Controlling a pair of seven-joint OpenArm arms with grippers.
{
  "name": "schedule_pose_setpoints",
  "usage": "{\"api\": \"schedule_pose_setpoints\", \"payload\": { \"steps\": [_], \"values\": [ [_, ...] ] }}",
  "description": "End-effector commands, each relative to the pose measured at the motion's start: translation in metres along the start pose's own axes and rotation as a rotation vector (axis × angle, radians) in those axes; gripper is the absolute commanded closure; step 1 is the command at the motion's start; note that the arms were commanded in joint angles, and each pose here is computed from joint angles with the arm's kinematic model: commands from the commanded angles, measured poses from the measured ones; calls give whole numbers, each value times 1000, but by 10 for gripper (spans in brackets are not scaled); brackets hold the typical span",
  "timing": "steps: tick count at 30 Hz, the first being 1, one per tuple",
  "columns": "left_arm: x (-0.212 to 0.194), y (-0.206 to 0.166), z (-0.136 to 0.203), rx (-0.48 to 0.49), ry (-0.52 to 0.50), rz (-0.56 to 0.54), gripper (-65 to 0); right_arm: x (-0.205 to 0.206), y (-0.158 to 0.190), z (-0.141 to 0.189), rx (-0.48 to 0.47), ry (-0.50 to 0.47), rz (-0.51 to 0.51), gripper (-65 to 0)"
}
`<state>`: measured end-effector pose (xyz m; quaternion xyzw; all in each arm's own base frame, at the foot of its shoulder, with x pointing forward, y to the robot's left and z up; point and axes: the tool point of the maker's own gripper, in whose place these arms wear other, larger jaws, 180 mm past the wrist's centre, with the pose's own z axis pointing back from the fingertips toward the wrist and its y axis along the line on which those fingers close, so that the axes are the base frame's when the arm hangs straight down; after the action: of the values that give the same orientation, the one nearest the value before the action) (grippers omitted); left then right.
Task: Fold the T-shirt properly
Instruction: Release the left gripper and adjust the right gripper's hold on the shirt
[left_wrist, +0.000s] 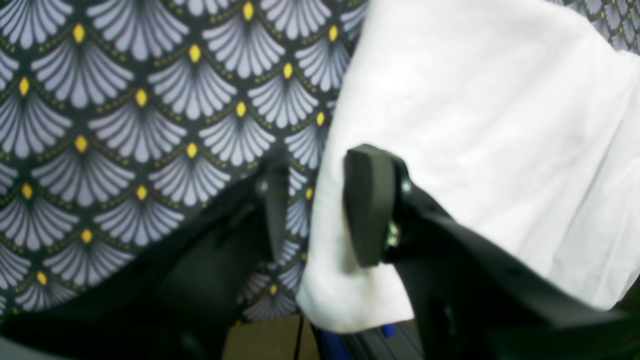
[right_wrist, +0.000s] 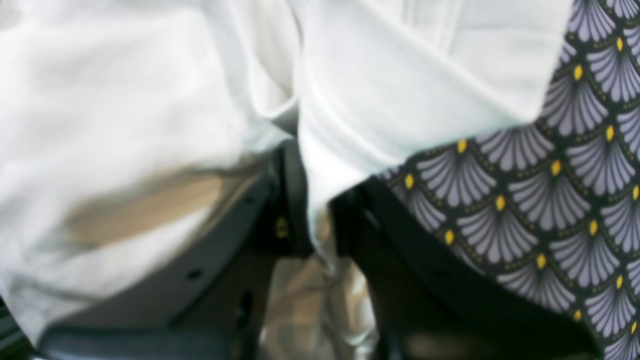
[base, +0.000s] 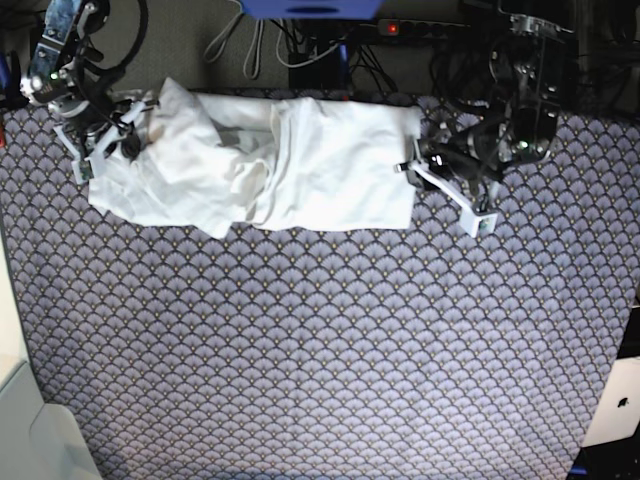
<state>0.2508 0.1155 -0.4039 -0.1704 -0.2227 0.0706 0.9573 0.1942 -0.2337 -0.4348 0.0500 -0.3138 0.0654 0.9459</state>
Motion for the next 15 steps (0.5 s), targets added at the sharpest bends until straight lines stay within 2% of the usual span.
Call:
{"api": "schedule_pose_setpoints", "payload": {
  "steps": [1,9,15],
  "values": [
    [10,-3,7,-11,-32,-18,-222,-31,-7,4,-34,151,38,0],
    [3,3,13,11,-23,-36,-222,4,-5,24,-74,56,112,0],
    [-9,18,5,41,14,-17,-222,45,10,47,-105,-70,166,0]
  ]
}}
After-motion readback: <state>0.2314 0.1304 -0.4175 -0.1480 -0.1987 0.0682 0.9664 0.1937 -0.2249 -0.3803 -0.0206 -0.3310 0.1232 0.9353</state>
